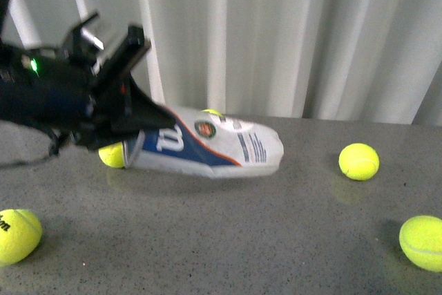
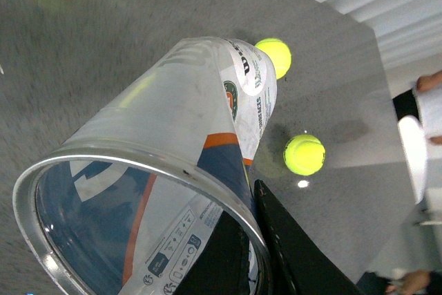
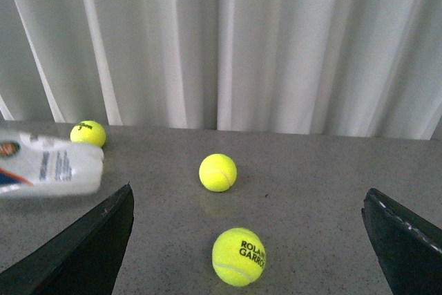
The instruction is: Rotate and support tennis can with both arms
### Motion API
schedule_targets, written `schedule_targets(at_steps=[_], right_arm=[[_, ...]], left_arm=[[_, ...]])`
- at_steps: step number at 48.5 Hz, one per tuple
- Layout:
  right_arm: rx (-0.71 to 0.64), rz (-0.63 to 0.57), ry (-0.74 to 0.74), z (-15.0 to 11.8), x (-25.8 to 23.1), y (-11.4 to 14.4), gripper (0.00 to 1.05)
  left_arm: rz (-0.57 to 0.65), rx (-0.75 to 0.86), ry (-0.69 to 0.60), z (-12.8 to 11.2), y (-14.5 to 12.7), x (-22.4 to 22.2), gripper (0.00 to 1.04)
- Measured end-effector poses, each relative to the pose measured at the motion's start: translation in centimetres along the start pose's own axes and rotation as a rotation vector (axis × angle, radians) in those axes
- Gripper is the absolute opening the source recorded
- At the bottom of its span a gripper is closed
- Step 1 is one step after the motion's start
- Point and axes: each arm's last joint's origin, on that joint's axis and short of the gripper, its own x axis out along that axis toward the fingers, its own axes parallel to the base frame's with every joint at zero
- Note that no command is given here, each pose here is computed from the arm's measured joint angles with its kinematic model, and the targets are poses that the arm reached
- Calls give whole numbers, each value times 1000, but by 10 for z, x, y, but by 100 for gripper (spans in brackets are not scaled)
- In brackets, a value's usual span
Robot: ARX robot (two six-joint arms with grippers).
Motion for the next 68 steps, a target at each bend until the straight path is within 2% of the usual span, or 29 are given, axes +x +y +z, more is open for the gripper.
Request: schedule_targets(at_steps=[6, 11, 19, 25, 38, 56, 68], right_arm=[[0, 0, 0, 0, 0, 0, 98], [0, 0, 0, 0, 0, 0, 98], [0, 0, 0, 0, 0, 0, 98], [0, 0, 0, 0, 0, 0, 98], [0, 0, 0, 0, 0, 0, 98], [0, 0, 0, 0, 0, 0, 98], [0, 0, 0, 0, 0, 0, 98]], left_arm=[[42, 321, 26, 36, -57, -32, 4], [144, 598, 166, 36, -87, -35, 4], [344, 1012, 438, 13, -90, -11, 4], [390, 1191, 553, 3, -86, 6, 4], [369, 1273, 666, -13, -81, 30, 4], [305, 1312, 694, -22, -93, 38, 4], [279, 1304, 673, -18, -100, 40, 49]])
